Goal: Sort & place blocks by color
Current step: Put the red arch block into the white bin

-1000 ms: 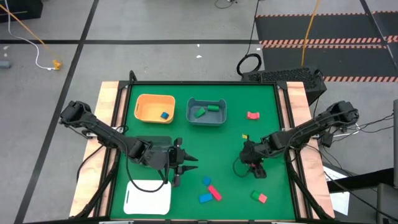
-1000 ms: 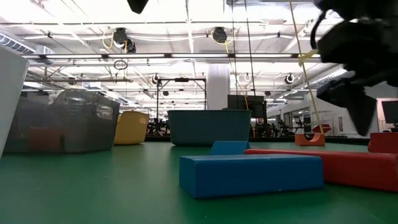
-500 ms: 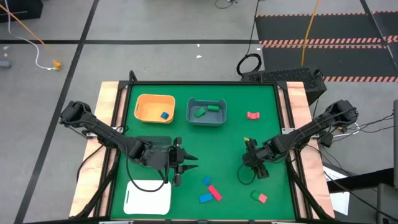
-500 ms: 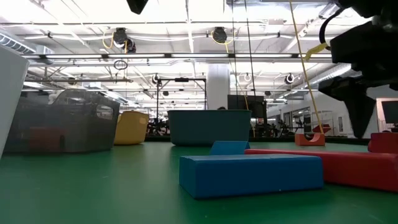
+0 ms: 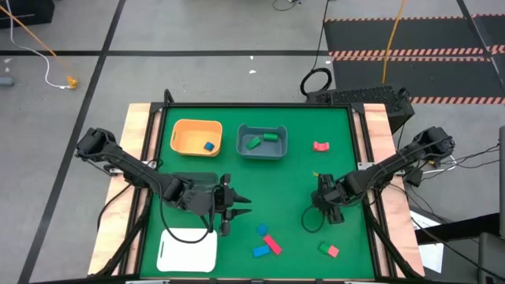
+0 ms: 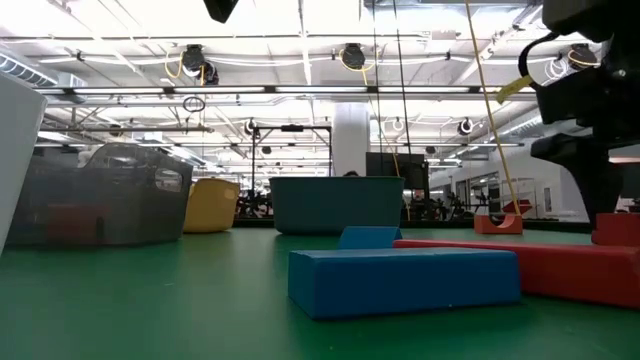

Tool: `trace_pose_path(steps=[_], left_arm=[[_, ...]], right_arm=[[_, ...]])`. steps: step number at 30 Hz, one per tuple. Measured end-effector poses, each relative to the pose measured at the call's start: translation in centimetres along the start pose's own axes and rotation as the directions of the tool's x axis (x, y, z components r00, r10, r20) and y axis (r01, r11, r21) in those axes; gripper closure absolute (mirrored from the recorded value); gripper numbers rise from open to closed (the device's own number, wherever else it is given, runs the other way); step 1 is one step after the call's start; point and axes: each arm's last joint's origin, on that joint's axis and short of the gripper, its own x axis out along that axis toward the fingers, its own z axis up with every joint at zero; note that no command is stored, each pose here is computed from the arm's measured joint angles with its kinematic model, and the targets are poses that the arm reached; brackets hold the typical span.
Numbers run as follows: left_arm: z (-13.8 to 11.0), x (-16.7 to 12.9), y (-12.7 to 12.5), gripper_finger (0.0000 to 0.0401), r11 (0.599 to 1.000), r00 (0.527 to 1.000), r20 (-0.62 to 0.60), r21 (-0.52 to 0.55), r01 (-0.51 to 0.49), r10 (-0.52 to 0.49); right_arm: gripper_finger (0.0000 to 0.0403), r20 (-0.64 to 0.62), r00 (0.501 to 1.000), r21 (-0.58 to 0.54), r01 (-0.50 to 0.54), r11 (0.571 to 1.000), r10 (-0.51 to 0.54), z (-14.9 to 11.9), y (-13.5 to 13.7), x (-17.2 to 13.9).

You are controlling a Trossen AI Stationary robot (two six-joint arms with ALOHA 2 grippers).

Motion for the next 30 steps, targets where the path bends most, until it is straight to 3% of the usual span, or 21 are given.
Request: trace_pose_path(steps=[14,24,30], left_arm=[[0.0,0.0,0.0,0.0277,1.0,1.0,0.0,-0.005,-0.002,0.002],[0.0,0.0,0.0,0.0277,1.0,1.0,-0.001,-0.005,-0.002,0.002],[0.0,0.0,0.0,0.0277,1.0,1.0,-0.001,-0.005,-0.002,0.002]], right_arm=[[0.0161,0.105,0.994,0.042,-0.038,0.998,0.034,0.9,0.3,0.1],[0.0163,0.138,0.99,0.05,-0.043,0.998,0.036,-0.9,-0.3,2.4],[0.0221,0.128,0.991,0.067,-0.037,0.997,0.029,-1.2,-0.4,2.7]])
